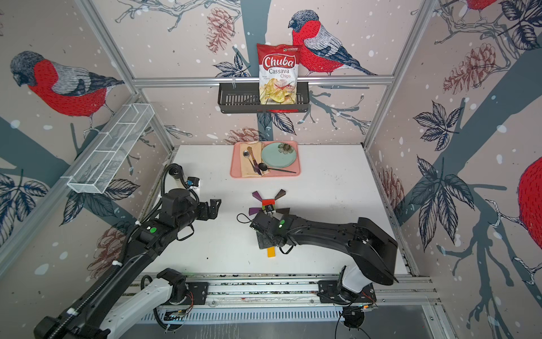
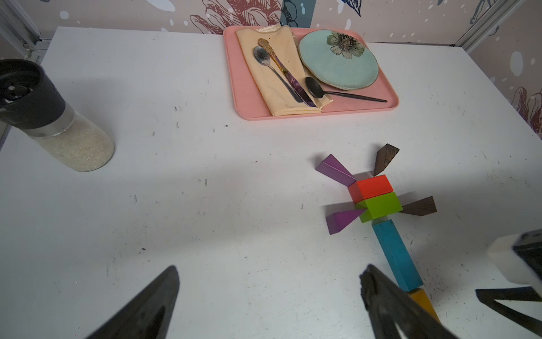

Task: Assemble a small pinwheel with building blocks
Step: Assemble the building block at the center of the board.

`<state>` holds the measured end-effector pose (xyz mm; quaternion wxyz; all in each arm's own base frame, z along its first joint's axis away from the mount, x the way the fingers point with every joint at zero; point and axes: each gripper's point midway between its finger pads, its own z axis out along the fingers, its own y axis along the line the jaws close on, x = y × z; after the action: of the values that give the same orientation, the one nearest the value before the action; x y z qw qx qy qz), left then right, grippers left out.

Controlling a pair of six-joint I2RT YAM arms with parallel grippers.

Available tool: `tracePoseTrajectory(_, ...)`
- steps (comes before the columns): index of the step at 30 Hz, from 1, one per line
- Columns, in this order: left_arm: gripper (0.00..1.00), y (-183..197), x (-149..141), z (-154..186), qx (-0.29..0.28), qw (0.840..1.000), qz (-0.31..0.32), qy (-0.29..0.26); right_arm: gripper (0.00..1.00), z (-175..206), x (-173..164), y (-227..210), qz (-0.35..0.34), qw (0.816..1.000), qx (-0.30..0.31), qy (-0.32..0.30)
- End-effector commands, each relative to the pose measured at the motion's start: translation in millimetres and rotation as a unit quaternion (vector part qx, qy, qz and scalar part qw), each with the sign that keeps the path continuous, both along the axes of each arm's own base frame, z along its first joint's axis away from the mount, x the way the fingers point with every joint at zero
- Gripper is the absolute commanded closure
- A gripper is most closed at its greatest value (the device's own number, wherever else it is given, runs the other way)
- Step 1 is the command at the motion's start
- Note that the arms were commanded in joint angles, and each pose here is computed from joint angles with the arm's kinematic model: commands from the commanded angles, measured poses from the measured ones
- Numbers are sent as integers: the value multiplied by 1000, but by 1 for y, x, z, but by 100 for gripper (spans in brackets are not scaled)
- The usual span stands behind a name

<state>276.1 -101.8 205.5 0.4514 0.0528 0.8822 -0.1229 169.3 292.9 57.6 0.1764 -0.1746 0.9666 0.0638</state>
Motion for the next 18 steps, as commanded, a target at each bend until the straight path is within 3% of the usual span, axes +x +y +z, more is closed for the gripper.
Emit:
tracePoseTrajectory(1, 4, 7, 1, 7, 11, 1000, 11, -12, 17, -12, 1, 12, 0, 1000, -8, 14)
tracePoseTrajectory(7, 4, 7, -1, 7, -1, 1000, 17, -12, 23, -29, -2, 2, -21, 998, -49, 31)
tracePoseTrajectory(18, 4, 7, 0, 9, -5, 1000, 20, -15, 29, -33, 5, -3, -32, 998, -41, 27)
